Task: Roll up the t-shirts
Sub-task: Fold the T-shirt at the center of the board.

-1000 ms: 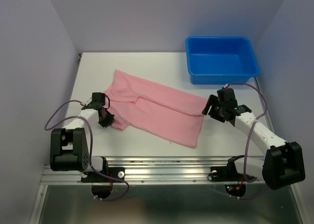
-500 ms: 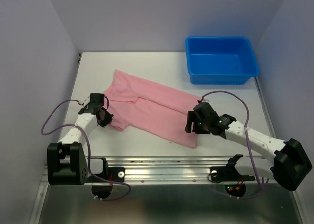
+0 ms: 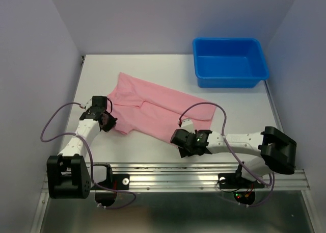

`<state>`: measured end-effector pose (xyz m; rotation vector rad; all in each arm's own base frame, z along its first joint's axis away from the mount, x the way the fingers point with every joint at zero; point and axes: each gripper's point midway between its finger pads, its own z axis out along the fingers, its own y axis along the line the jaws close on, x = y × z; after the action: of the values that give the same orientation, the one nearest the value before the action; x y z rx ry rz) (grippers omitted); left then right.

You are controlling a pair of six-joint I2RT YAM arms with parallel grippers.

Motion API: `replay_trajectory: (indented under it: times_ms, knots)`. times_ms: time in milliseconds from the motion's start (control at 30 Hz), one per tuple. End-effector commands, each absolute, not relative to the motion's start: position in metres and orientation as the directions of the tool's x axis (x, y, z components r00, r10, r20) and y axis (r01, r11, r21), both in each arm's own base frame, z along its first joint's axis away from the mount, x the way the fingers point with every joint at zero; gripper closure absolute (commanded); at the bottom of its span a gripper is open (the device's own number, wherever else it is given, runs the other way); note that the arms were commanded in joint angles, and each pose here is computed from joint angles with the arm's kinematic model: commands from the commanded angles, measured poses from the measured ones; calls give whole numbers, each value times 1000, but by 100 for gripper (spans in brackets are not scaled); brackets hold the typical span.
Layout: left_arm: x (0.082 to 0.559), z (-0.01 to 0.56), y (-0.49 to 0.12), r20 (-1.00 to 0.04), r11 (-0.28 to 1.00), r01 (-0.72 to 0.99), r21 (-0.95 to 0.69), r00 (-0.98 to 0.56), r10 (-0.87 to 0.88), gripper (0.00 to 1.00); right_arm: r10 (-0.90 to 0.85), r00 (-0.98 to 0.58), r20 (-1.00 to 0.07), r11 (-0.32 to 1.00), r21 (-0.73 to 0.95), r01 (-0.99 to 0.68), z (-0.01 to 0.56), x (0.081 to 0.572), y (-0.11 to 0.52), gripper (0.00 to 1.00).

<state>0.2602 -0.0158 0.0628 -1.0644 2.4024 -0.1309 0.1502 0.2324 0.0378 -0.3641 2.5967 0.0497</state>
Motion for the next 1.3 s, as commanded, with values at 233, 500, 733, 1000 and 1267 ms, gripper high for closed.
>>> replay_trajectory:
  times_ms: [233,500,733,1000,1267]
  knots:
    - [272,90,-14,-464,699,-643,-313,-538,-703,100,-244,-798,-551,969,-164,-184,35,163,219,44]
    - [276,95,-15,-469,702,-634,-324,-537,-701,100,-230,-809,-541,972,-164,-167,23,160,217,87]
    - [296,123,-24,-496,713,-599,-365,-523,-693,100,-197,-777,-598,980,-112,-162,46,169,226,99]
    - [328,143,-43,-518,736,-561,-379,-530,-671,100,-176,-735,-655,983,-77,-166,73,182,240,99]
    - [359,153,-59,-545,763,-534,-364,-542,-640,100,-139,-710,-691,990,-70,-126,89,201,236,99]
